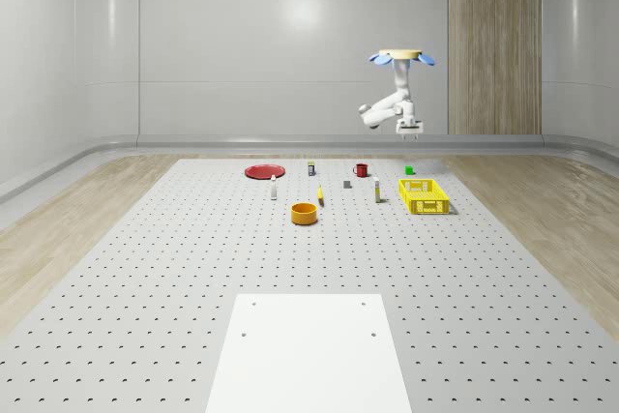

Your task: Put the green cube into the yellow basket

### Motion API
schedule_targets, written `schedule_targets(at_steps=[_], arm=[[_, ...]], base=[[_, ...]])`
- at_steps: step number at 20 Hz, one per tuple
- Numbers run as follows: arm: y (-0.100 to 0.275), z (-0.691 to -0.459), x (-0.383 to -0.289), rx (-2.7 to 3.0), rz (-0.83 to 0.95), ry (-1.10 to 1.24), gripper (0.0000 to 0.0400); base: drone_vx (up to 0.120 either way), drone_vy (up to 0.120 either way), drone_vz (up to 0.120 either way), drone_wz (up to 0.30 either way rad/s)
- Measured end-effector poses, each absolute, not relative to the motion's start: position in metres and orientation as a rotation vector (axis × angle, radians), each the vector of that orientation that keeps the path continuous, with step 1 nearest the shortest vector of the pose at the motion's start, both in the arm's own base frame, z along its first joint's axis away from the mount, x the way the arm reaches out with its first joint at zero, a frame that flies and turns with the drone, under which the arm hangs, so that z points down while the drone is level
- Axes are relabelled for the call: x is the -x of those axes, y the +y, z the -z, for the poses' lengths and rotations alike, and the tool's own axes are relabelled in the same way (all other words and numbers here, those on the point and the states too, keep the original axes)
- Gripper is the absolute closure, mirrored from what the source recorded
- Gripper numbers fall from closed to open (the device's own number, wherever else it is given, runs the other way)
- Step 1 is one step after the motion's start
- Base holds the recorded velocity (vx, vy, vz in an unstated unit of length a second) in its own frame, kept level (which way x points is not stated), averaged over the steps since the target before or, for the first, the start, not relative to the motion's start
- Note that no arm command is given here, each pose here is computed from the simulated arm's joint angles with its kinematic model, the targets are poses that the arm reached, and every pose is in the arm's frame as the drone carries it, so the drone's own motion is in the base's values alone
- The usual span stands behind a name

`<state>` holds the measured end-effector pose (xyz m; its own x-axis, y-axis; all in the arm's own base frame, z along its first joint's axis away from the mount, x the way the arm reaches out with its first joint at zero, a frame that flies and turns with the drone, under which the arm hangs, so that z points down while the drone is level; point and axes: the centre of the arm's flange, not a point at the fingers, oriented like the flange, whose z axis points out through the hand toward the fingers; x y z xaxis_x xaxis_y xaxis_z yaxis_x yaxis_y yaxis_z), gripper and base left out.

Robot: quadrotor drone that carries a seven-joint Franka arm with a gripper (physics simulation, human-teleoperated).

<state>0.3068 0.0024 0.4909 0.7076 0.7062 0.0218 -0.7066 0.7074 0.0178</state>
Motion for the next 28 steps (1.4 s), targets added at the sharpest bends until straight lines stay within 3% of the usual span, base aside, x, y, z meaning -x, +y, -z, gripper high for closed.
schedule_targets(at_steps=[3,15,28], arm=[[0.0013,-0.4909,-0.3068,-0.015,-0.784,-0.009,0.0],[0.0,-0.4908,-0.3068,-0.002,-0.784,-0.003,0.0],[-0.0002,-0.4907,-0.3068,-0.001,-0.784,-0.002,0.0]], base=[[-0.12,0.12,-0.12,0.0],[-0.12,0.0,-0.12,0.0],[0.0,-0.012,-0.12,0.0]])
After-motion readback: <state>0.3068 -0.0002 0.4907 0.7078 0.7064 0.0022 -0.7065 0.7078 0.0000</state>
